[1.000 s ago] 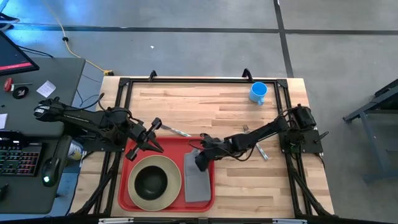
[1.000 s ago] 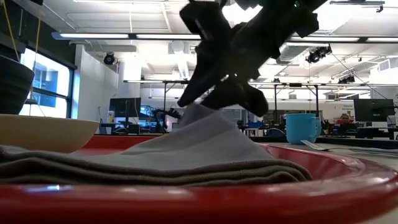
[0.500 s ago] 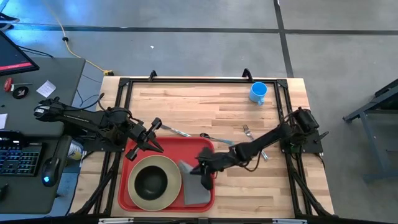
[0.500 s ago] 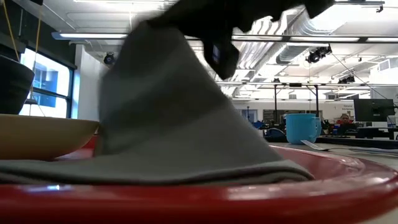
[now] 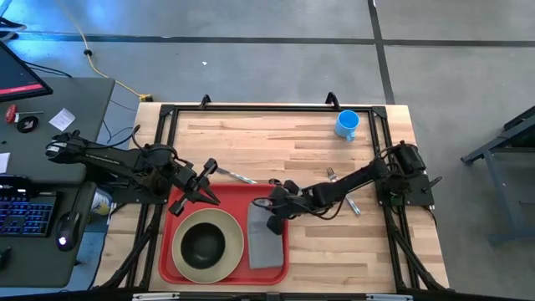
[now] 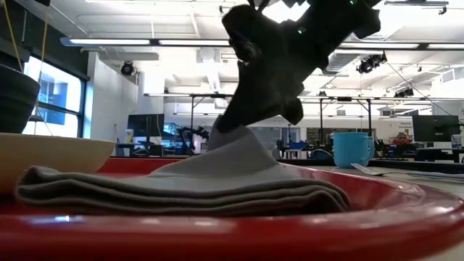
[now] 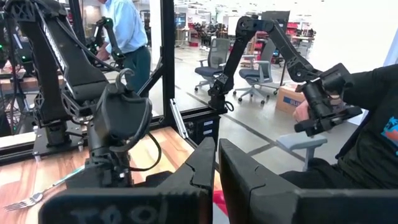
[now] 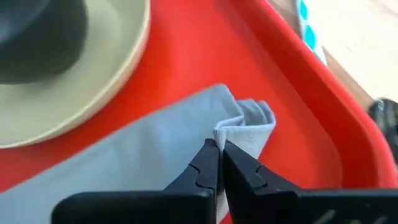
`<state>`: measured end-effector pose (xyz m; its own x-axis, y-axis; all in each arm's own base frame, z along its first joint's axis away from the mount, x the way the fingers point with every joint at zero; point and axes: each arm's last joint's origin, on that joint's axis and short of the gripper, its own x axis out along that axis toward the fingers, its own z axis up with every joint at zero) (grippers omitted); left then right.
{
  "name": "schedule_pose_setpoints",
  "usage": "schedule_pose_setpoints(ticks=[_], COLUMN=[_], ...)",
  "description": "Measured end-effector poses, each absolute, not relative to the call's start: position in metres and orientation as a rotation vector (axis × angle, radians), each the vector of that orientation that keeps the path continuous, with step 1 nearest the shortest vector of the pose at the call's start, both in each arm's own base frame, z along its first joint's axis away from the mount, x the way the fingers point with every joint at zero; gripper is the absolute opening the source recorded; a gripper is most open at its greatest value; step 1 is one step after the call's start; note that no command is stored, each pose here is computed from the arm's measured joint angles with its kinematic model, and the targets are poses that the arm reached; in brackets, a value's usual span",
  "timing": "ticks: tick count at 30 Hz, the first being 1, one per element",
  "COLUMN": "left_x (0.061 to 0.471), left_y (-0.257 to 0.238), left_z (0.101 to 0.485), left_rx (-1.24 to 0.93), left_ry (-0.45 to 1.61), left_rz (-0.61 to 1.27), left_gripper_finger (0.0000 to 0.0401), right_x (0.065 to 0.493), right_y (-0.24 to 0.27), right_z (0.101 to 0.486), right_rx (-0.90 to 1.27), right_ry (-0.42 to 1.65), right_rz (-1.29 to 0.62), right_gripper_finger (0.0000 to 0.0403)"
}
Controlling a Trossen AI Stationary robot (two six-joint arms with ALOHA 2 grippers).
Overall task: Set up tray
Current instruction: Put the gray napkin on the red serving tray to the right of the light brown plate
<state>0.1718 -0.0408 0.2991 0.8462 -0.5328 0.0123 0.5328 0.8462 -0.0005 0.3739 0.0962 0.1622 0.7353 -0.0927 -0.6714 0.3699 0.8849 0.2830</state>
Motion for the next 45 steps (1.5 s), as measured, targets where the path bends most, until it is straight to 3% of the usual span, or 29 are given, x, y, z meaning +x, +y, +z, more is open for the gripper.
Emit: schedule_pose_setpoints(ticks=[7,13,18,24,29,36,45], left_x=[0.172,0.172,0.172,0.172,0.172,0.172,0.172], left_y=[-0.041,-0.041,-0.041,-0.041,-0.041,-0.041,-0.041], left_z=[0.299,0.299,0.299,0.298,0.299,0.3,0.299], left_rx=[-0.004,-0.004,-0.004,-0.005,-0.004,-0.003,-0.003], left_ry=[-0.01,-0.01,-0.008,-0.003,-0.005,-0.021,-0.011], left_rz=[-0.562,-0.556,-0.554,-0.553,-0.552,-0.552,-0.552], left_gripper_finger=[0.0056,0.0056,0.0056,0.0056,0.0056,0.0056,0.0056], right_x=[0.366,0.376,0.372,0.352,0.353,0.364,0.393], right_y=[0.088,0.095,0.097,0.11,0.132,0.149,0.167], right_z=[0.154,0.17,0.207,0.229,0.205,0.151,0.119], right_rx=[0.431,0.407,0.366,0.222,0.294,0.291,0.281], right_ry=[0.754,0.64,0.531,0.547,0.653,0.758,0.879], right_rz=[-0.435,-0.262,-0.124,-0.128,-0.009,0.018,0.137], right_gripper_finger=[0.0054,0.0099,0.0142,0.0162,0.0157,0.0156,0.0156])
